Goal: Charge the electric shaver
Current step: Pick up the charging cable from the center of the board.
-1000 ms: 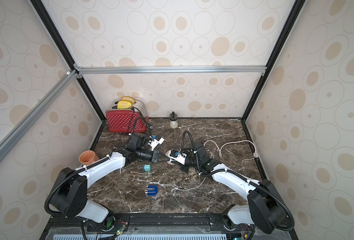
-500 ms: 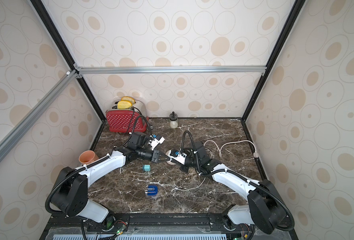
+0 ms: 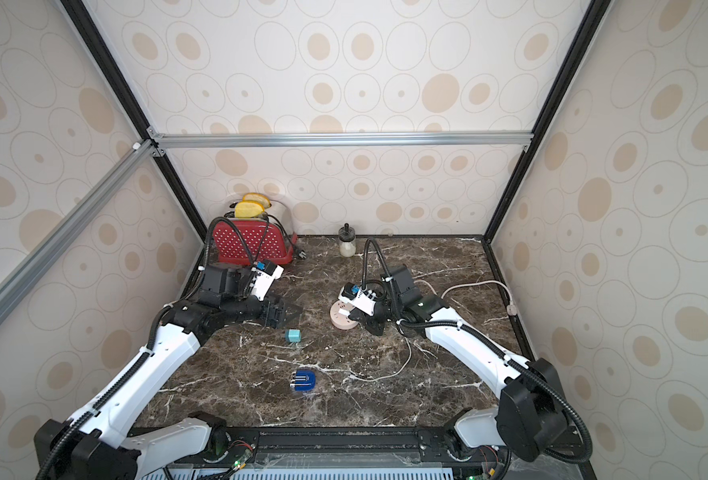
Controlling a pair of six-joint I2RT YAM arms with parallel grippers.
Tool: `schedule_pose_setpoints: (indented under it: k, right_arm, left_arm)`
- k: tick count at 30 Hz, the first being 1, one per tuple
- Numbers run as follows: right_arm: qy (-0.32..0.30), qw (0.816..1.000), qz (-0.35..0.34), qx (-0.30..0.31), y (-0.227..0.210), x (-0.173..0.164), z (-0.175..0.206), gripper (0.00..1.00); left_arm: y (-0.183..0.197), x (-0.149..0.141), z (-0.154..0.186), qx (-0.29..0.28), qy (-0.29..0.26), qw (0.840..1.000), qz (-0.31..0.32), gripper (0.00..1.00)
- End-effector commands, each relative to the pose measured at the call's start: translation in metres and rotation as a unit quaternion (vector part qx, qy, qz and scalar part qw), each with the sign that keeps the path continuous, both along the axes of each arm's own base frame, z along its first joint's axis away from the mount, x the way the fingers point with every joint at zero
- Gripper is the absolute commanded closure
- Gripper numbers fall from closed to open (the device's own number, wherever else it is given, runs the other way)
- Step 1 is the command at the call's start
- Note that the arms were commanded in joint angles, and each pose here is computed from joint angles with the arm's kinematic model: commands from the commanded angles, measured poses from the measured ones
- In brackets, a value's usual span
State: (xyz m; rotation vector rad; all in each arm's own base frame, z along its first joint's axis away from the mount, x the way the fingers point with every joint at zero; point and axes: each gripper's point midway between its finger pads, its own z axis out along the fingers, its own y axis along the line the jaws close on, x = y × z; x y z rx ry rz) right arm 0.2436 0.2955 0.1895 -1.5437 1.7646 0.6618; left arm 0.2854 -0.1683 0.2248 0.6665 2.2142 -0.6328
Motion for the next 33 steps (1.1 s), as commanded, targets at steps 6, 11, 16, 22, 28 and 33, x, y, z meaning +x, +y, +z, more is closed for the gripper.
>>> schedule_pose_setpoints:
  k: [6, 11, 16, 22, 28, 33]
  right_arm:
    - [0.095, 0.993, 0.012, -0.067, -0.009, -0.014, -0.020, 1.00]
    - [0.093, 0.995, 0.007, -0.036, -0.001, -0.012, -0.017, 1.00]
    - [0.055, 0.998, 0.003, 0.016, 0.005, -0.009, -0.003, 1.00]
    - [0.033, 0.999, 0.009, 0.038, 0.012, -0.008, 0.005, 1.00]
    - [0.016, 0.999, 0.013, 0.044, 0.017, -0.003, 0.012, 1.00]
    - [0.010, 0.999, 0.018, 0.048, 0.021, -0.004, 0.015, 1.00]
  left_arm:
    - [0.035, -0.006, -0.065, 0.209, -0.051, 0.972, -0.098, 0.10]
    - [-0.012, 0.010, -0.019, 0.050, -0.091, 0.989, -0.102, 0.10]
    - [-0.053, 0.022, 0.015, -0.167, -0.051, 0.981, -0.086, 0.12]
    - [-0.093, 0.014, 0.003, -0.244, 0.042, 0.963, -0.108, 0.19]
    - [-0.125, -0.001, 0.002, -0.267, 0.116, 0.945, -0.150, 0.23]
    - [-0.129, -0.005, 0.004, -0.269, 0.117, 0.943, -0.159, 0.31]
